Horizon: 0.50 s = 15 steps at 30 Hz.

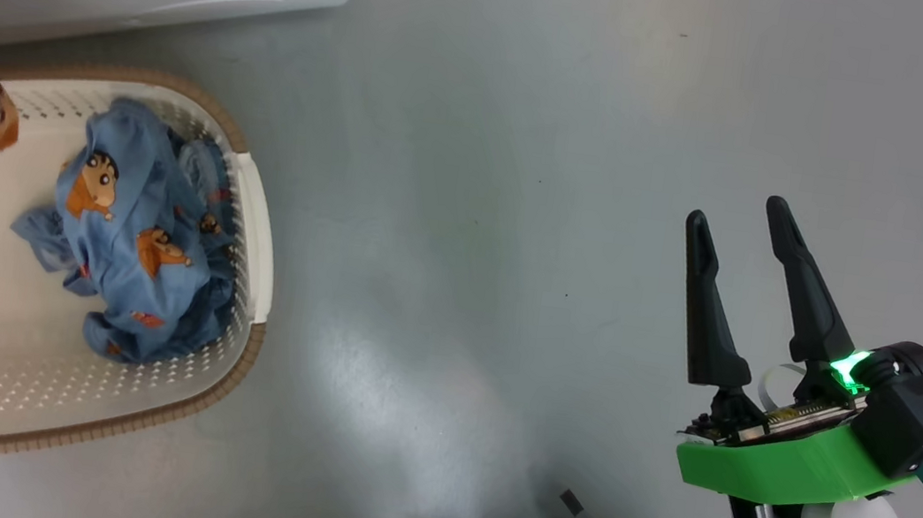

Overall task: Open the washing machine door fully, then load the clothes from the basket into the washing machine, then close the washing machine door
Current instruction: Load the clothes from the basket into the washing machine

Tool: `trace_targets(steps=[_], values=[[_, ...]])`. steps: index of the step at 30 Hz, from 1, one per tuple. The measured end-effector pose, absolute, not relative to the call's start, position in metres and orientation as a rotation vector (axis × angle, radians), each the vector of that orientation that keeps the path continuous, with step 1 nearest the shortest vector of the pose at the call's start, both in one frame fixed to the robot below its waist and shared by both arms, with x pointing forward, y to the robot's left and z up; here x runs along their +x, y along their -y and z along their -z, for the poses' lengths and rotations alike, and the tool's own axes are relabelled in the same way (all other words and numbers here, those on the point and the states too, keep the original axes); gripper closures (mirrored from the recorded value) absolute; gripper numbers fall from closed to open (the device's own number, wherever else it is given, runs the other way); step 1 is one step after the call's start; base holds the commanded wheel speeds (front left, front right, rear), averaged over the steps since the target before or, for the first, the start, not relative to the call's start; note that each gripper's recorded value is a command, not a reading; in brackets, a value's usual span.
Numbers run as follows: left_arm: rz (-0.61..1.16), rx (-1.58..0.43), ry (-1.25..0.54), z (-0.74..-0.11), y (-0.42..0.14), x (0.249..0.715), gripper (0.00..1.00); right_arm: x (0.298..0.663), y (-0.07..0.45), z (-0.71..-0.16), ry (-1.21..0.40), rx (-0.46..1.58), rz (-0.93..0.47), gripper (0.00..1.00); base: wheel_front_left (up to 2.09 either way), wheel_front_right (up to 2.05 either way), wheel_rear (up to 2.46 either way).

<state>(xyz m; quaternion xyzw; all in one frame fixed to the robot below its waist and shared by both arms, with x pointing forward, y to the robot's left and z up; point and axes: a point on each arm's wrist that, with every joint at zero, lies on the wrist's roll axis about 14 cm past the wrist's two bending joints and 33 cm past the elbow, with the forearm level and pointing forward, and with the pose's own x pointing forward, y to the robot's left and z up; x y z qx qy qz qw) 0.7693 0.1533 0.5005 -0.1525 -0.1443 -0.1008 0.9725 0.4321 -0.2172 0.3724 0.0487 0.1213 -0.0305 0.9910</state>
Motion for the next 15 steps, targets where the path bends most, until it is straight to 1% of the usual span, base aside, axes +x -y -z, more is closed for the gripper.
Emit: trace_targets(steps=[3, 4, 5, 6, 12, 14, 15], values=[[0.216, -0.309, 0.212, -0.473, -0.138, 0.766, 1.00, 0.431, 0.218, -0.374, -0.242, 0.098, 0.065, 0.00, 0.00, 0.00, 0.00], [0.231, -0.296, 0.174, -0.462, -0.131, 0.764, 0.73, 0.431, 0.218, -0.375, -0.240, 0.100, 0.065, 0.00, 0.00, 0.00, 0.00], [0.247, -0.286, 0.140, -0.451, -0.124, 0.761, 0.29, 0.431, 0.218, -0.376, -0.237, 0.101, 0.066, 0.00, 0.00, 0.00, 0.00], [0.261, -0.279, 0.102, -0.441, -0.118, 0.759, 0.00, 0.431, 0.218, -0.377, -0.234, 0.102, 0.066, 0.00, 0.00, 0.00, 0.00], [0.327, -0.229, -0.253, -0.377, -0.097, 0.741, 0.00, 0.432, 0.218, -0.382, -0.221, 0.105, 0.064, 0.00, 0.00, 0.00, 0.00], [0.328, -0.208, -0.326, -0.367, -0.098, 0.735, 0.00, 0.431, 0.216, -0.383, -0.218, 0.108, 0.061, 0.00, 0.00, 0.00, 0.00], [0.326, -0.210, -0.334, -0.367, -0.099, 0.734, 0.00, 0.432, 0.216, -0.385, -0.214, 0.110, 0.059, 0.00, 0.00, 0.00, 0.00]])
